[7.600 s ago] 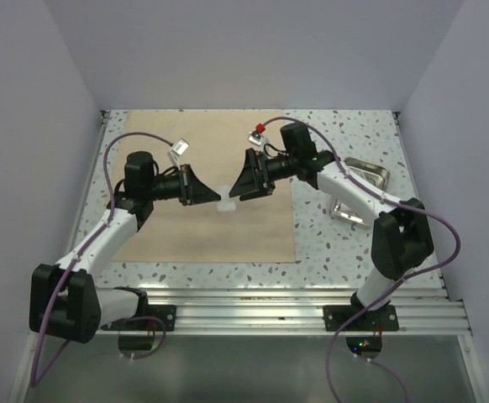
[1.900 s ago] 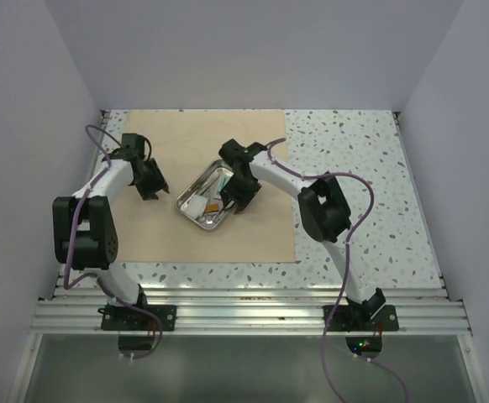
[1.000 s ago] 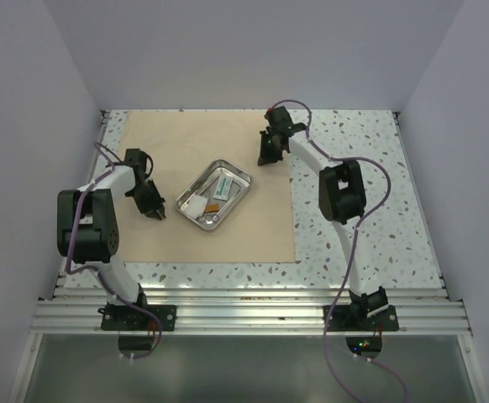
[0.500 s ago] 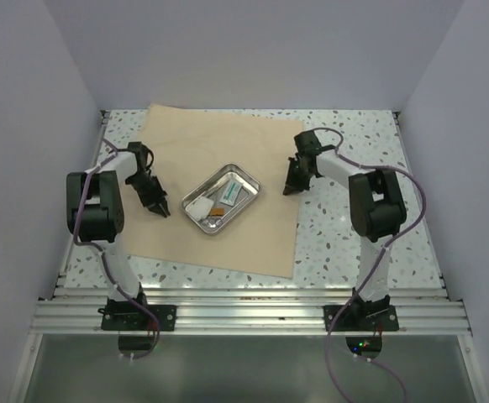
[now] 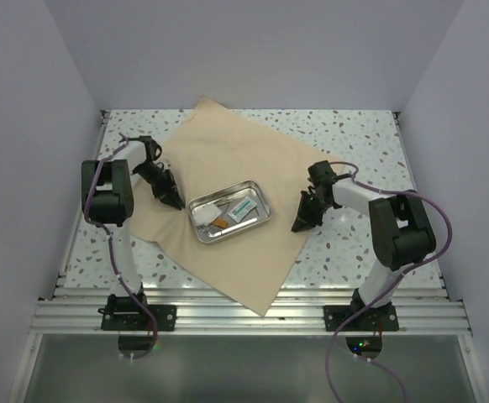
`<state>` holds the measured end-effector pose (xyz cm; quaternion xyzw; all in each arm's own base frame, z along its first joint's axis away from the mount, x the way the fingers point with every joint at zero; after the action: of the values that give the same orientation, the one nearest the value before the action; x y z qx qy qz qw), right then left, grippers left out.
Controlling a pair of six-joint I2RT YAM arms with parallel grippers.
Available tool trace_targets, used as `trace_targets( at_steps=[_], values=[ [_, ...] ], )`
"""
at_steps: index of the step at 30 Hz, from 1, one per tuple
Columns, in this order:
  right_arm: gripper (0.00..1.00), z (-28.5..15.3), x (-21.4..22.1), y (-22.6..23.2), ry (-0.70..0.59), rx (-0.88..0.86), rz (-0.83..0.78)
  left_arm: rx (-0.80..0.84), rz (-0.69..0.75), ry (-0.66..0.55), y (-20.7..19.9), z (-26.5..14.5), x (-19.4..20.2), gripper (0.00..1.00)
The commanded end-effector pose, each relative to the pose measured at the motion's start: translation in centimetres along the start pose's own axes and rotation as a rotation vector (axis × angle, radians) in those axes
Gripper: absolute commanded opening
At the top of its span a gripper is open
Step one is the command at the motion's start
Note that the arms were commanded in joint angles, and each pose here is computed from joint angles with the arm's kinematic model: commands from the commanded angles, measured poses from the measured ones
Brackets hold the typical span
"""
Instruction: Prepare the surgical pack
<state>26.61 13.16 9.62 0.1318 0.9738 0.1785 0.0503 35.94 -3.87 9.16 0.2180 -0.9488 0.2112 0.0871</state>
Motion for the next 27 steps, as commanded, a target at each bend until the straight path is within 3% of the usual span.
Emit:
trace_targets(
  at_steps=[1, 13, 17, 22, 27],
  values=[
    [0.16, 0.1, 3.0, -2.1, 0.153, 0.105, -0.024, -0.144, 0.140, -0.140, 1.6, 4.2, -4.1, 0.22],
    [0.27, -4.5, -2.9, 3.0, -0.028, -0.024, -0.252, -0.438, 0.094, -0.483, 4.6, -5.4, -0.4, 0.28],
    [0.40, -6.0, -4.1, 4.3, -0.083, -0.054, -0.303, -0.323, 0.119, -0.568, 3.0, -8.5, 1.9, 0.34],
    [0.41, -5.5, -4.8, 5.1, -0.084, -0.079, -0.317, -0.160, 0.108, -0.525, 2.5, -7.7, 5.5, 0.26],
    [0.41, -6.1, -4.7, 6.2, -0.124, -0.101, -0.338, -0.069, 0.117, -0.514, 1.9, -6.2, 8.5, 0.25]
  ],
)
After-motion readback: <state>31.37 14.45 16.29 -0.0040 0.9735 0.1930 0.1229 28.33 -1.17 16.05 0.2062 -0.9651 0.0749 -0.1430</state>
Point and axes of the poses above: each gripper's point midway between its finger pads, its own z axis out along the fingers, its own y axis along the line the jaws close on, x = y × z, the point moved 9 cm from there along -z, back along the fingers, and after that the axes turned 1 degree about -z, right-handed, at the moved point
